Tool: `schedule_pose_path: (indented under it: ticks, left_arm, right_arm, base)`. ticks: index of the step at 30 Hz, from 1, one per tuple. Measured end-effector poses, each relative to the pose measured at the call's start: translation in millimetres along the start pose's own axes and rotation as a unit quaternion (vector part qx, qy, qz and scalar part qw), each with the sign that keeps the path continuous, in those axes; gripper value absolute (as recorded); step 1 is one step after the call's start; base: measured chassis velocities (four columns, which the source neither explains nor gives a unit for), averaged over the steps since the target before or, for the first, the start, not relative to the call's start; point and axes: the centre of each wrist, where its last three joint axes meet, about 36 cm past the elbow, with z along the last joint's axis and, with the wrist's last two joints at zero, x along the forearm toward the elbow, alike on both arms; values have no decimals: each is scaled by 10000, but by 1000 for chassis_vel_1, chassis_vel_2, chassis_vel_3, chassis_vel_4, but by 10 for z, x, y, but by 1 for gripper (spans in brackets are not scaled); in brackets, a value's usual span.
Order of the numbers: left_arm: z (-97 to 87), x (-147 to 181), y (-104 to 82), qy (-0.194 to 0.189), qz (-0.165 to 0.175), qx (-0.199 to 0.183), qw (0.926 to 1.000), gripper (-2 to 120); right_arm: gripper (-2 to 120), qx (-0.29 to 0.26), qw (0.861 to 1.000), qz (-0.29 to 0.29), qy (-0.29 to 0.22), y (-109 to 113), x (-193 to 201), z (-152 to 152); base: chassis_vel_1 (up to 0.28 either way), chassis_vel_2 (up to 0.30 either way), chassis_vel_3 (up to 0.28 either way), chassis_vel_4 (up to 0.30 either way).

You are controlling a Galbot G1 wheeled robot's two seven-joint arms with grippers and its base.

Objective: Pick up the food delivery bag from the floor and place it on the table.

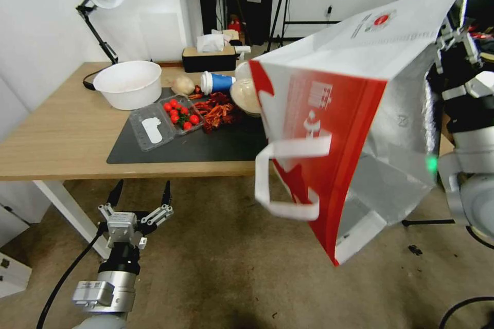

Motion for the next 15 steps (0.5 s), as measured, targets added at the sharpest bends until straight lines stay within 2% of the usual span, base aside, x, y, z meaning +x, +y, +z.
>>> schedule_pose_path:
  ticks: [3, 5, 10, 15]
  left_arm:
    - [1, 3, -3, 3, 3, -6, 10000, 100]
    - [2, 3, -9, 2, 13, -12, 10000, 100]
    - [3, 8, -17, 8, 30, -24, 10000, 100]
    - [7, 16, -33, 10, 56, -32, 10000, 100]
  right_arm:
    - [0, 32, 9997, 240, -37, -39, -48, -15]
    - [0, 97, 9978, 656, -50, -172, -125, -22]
    - [0, 197, 9940, 1079, 19, -355, -213, -25]
    - [0, 385, 9873, 1537, 88, -640, -350, -35]
  base:
    - [0, 0, 0, 0]
    - [0, 0, 0, 0]
    - [0, 0, 0, 0]
    - [0, 0, 0, 0]
